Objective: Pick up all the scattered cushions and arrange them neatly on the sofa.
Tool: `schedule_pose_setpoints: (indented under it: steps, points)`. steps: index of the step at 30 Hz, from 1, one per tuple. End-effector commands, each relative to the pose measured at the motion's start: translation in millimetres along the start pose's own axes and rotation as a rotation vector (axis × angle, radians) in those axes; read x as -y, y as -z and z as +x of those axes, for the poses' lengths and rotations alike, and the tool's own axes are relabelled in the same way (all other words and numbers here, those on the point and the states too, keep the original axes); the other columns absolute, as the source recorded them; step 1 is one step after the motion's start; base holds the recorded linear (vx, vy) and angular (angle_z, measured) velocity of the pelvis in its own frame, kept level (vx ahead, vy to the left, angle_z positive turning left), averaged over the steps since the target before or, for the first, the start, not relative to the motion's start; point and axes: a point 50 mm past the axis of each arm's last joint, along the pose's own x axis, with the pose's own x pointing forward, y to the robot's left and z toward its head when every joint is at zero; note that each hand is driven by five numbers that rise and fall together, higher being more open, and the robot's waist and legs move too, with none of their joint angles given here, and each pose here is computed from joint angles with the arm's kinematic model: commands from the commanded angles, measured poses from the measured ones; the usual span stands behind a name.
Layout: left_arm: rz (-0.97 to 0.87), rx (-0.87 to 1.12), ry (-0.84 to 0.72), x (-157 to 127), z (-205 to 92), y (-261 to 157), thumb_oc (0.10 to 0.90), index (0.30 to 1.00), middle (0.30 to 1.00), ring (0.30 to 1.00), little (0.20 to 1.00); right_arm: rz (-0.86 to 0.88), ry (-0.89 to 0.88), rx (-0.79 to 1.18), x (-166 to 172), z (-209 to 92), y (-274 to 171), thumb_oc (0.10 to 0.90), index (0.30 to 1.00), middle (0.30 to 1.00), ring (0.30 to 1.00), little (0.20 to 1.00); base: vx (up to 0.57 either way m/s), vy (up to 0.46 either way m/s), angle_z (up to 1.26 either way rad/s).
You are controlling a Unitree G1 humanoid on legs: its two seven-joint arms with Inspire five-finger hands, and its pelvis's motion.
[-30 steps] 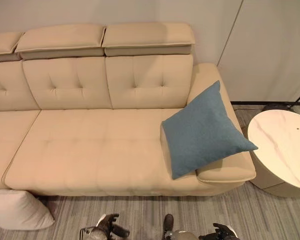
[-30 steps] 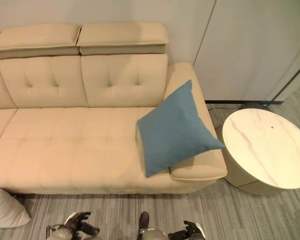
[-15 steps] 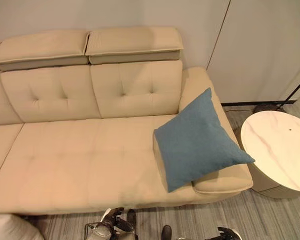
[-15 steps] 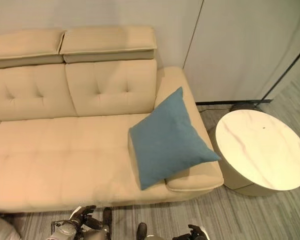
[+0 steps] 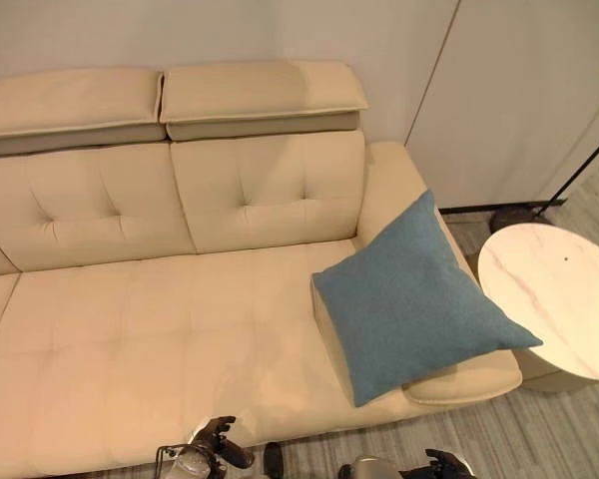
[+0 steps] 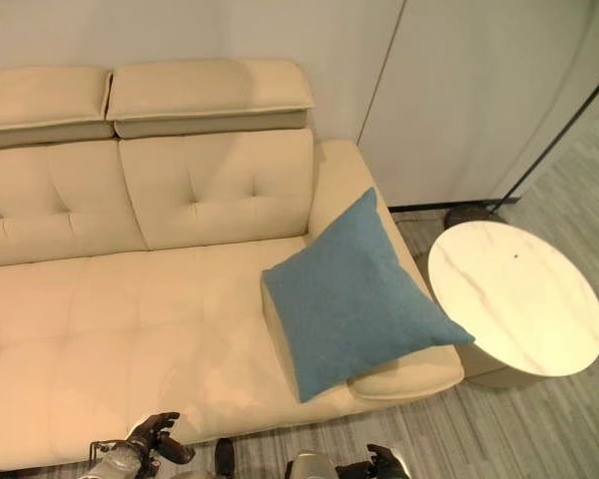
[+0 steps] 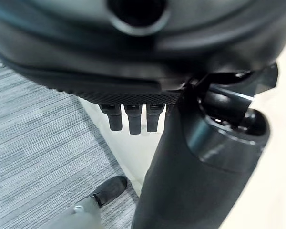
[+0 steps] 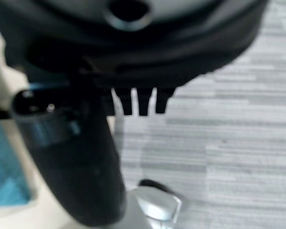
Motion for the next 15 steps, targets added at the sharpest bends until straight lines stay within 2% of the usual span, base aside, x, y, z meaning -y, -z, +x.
schedule_pose_setpoints:
  steps: [1,9,15]
  points:
    - [-0.034,0.042,-0.021,-0.2,0.1,-5.6,0.800,0.900,0.900,0.900,0.900,-0.017,0.053,0.039,17.4,1.0,-4.3,0.800,0.900,0.900,0.900,0.900,0.08,-0.055,-0.01]
    - [-0.112,0.159,-0.077,-8.6,0.9,-31.1,0.800,0.900,0.900,0.900,0.900,0.113,0.105,0.153,24.3,0.1,-25.4,0.800,0.900,0.900,0.900,0.900,0.08,-0.022,0.00]
    - [-0.221,0.443,-0.130,-29.7,-14.5,-76.5,0.800,0.900,0.900,0.900,0.900,0.168,0.110,0.468,36.2,-22.3,-67.0,0.800,0.900,0.900,0.900,0.900,0.05,0.030,-0.16]
